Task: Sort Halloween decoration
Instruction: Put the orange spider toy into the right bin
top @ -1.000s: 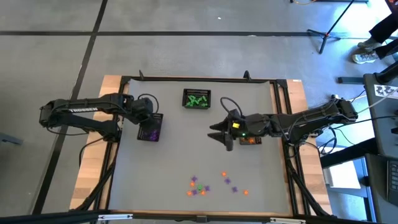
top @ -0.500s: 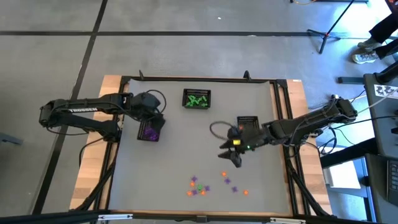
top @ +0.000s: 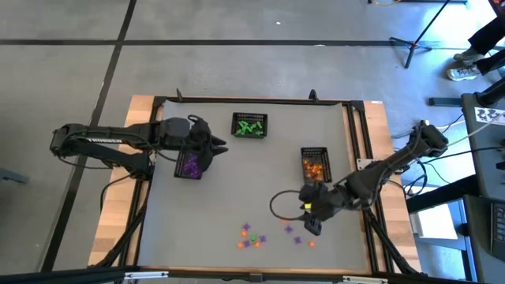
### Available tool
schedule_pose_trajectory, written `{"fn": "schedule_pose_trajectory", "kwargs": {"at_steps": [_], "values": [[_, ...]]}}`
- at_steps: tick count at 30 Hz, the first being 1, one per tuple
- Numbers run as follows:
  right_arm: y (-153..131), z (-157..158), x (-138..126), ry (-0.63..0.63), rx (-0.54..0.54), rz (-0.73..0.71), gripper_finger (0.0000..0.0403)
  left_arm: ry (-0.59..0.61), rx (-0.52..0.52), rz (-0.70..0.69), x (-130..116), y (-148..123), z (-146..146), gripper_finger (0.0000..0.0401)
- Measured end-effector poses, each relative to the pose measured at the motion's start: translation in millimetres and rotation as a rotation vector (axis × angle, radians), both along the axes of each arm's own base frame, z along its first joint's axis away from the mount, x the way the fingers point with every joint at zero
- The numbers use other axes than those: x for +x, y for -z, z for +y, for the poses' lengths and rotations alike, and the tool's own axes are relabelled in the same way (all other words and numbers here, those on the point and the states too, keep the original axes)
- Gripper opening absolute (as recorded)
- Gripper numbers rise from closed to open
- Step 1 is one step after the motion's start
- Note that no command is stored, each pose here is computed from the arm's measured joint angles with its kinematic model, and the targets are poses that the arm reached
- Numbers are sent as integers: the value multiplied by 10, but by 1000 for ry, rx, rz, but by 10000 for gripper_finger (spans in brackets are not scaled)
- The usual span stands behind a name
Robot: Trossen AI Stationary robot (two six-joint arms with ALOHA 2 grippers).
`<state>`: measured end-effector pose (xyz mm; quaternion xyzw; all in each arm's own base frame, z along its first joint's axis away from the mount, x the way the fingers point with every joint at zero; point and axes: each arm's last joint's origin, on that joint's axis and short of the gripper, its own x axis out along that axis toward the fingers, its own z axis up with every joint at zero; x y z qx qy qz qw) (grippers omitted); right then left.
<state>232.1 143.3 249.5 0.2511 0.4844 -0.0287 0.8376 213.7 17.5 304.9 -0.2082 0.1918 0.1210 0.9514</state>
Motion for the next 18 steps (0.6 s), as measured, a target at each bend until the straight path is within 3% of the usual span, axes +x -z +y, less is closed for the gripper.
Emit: {"fn": "schedule_pose_trajectory", "kwargs": {"at_steps": [5,10,18], "values": [[241,92,186,-4,-18,25,209,23,3,4,3,4,-58,134],[445,156,363,-20,32,42,209,25,4,14,16,19,-64,134],[511,146,449,-33,86,54,209,25,4,10,16,15,-65,133]]}}
